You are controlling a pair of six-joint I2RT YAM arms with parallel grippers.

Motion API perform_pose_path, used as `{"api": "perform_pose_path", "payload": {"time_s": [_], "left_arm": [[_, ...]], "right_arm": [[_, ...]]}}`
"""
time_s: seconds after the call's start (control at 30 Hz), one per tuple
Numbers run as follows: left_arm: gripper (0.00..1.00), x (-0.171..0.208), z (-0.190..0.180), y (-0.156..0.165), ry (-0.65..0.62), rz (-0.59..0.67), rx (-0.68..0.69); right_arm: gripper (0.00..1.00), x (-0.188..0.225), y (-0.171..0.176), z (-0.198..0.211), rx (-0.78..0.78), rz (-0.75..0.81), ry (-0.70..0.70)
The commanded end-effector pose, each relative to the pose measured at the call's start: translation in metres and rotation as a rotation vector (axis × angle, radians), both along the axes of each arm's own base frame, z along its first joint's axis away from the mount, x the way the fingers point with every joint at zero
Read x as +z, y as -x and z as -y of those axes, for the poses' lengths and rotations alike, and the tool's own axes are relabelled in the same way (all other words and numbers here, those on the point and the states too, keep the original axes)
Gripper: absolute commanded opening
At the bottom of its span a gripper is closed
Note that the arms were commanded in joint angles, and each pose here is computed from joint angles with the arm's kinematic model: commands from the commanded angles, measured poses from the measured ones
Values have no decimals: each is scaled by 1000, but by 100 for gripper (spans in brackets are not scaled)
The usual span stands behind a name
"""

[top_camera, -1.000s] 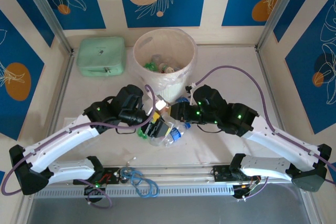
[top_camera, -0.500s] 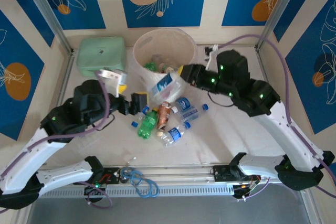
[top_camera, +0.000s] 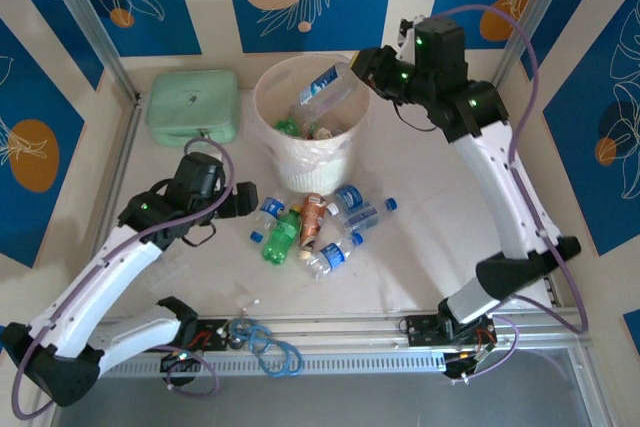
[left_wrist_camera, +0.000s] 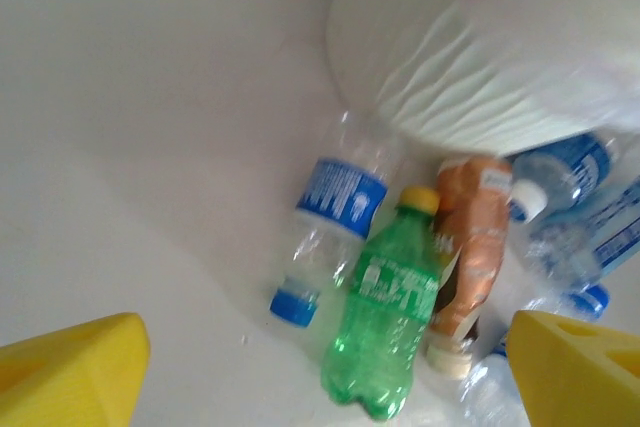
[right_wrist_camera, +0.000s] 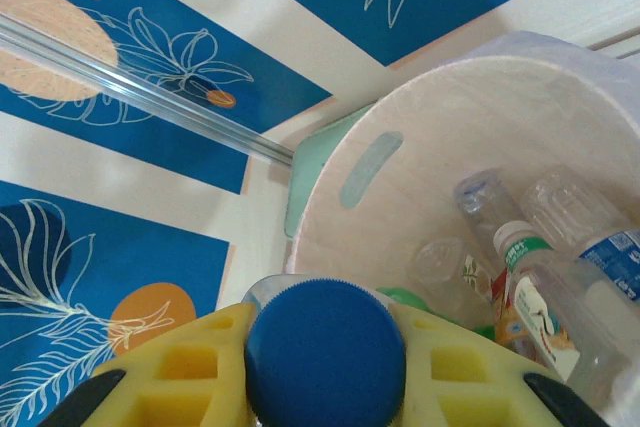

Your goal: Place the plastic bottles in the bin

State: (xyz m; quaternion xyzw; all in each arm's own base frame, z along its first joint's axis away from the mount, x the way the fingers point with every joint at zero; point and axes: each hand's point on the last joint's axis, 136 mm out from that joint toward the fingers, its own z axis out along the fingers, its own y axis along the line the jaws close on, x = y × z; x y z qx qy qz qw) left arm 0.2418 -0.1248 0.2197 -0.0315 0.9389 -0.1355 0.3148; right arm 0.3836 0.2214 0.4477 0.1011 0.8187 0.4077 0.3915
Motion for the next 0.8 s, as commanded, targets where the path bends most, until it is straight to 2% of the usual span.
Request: {"api": "perform_pose_path", "payload": {"time_s": [0.0,0.13,0.23,0.33,0.53,0.77], "left_arm": [[91,-20,12,7,93,-90,-18],[90,-36,11,5,103,-137,1],[90,-43,5,3,77,-150,18],[92,-50,-2,4,57,-158,33],[91,-57,-5,9,75,-169,53],[88,-53,-10,-1,54,-142,65]], "right_arm": [[19,2,-8,-12,68,7,15],[31,-10,-27,-24,81,-32,23],[46,-16,-39,-33,95,-69,18],[54,-16,-42,-37,90,-72,63],[56,-18,-26,-33,93,-83,113],[56,-25,31,-15,95,-72,174]]}}
